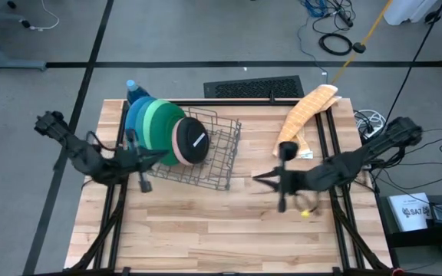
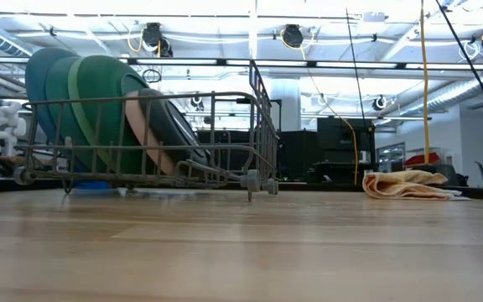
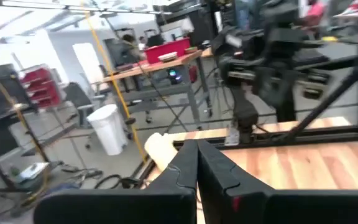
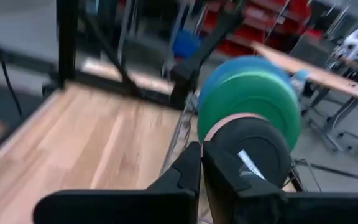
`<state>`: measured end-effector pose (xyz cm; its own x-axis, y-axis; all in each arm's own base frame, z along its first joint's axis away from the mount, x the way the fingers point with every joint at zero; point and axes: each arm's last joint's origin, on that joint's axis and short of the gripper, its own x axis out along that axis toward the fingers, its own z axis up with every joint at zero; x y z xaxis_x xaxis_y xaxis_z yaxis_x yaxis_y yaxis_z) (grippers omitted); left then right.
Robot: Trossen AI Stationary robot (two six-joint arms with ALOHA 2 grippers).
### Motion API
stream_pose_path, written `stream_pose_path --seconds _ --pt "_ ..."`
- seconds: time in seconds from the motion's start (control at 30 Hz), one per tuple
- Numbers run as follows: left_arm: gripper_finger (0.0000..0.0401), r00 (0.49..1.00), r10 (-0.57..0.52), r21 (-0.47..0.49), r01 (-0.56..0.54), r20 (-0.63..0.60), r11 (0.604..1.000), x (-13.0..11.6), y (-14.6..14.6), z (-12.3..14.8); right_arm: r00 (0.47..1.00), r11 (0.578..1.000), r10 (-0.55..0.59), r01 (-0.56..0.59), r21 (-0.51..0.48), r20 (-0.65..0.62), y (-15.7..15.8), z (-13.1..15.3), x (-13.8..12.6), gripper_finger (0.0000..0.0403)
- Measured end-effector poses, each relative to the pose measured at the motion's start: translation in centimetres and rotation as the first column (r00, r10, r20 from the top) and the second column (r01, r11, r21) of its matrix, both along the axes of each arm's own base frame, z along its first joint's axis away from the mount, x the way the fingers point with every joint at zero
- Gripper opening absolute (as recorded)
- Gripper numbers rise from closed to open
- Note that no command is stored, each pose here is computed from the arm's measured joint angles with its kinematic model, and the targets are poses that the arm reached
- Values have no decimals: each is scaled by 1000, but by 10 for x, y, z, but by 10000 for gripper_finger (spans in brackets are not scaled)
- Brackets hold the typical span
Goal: Sort dishes
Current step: Adjust the dishwasher to the center of the table
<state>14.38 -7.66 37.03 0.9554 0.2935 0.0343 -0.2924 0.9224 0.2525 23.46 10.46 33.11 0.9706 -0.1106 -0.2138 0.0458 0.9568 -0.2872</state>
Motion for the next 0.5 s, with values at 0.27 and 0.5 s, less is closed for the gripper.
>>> stream_pose_path --seconds 0.27,0.5 --pt "1 956 -292 -104 288 -32 952 -33 3 -48 980 996 31 -48 81 196 -31 -35 -70 2" --pt "1 789 -615 -174 605 -3 777 -38 -7 -96 953 993 69 -94 70 296 -49 -58 -108 1"
